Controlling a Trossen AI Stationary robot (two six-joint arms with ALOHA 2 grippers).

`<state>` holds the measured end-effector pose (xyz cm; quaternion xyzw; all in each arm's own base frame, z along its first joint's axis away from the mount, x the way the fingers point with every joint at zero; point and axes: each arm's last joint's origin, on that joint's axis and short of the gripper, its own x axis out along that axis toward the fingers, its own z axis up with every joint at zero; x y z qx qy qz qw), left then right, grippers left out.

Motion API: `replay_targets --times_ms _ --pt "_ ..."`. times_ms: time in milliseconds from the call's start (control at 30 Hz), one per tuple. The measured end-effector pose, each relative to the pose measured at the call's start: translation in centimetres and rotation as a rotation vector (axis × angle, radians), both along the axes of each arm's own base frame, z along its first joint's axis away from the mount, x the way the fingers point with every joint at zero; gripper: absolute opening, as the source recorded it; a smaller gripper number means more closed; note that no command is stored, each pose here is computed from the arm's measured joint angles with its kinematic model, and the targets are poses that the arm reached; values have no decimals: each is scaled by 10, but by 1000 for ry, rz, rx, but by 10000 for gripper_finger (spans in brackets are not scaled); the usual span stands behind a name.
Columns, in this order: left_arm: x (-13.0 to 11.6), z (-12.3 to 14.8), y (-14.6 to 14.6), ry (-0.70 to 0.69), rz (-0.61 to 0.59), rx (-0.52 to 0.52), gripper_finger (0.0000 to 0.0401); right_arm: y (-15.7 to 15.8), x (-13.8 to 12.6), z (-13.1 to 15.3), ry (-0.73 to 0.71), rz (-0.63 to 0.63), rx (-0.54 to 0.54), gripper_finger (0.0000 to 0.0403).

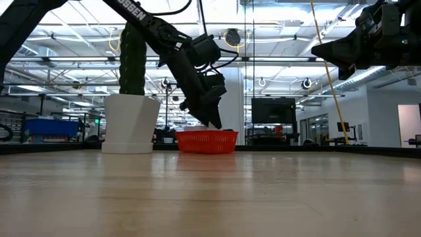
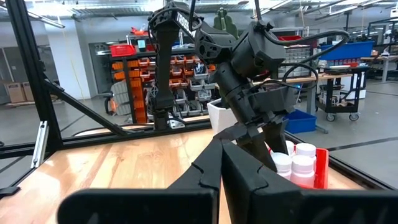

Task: Pick and place pill bottles into a basket
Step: Put the white pill bottle into the red bin, then return to Home Position

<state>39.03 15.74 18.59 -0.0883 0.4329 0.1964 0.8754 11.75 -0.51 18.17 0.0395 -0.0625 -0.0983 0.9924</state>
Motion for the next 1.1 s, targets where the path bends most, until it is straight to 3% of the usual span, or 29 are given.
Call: replay_targets --times_ms 233,467,867,1100 --pt "0 0 0 -7 20 -14 231 0 0 0 0 0 0 4" --pt "0 0 -1 -3 21 -17 247 0 0 0 0 0 0 4" --pt "-9 32 -8 -53 16 1 213 0 0 0 0 0 0 4" --pt "-7 49 -40 -96 -68 -70 159 0 0 0 0 0 0 4"
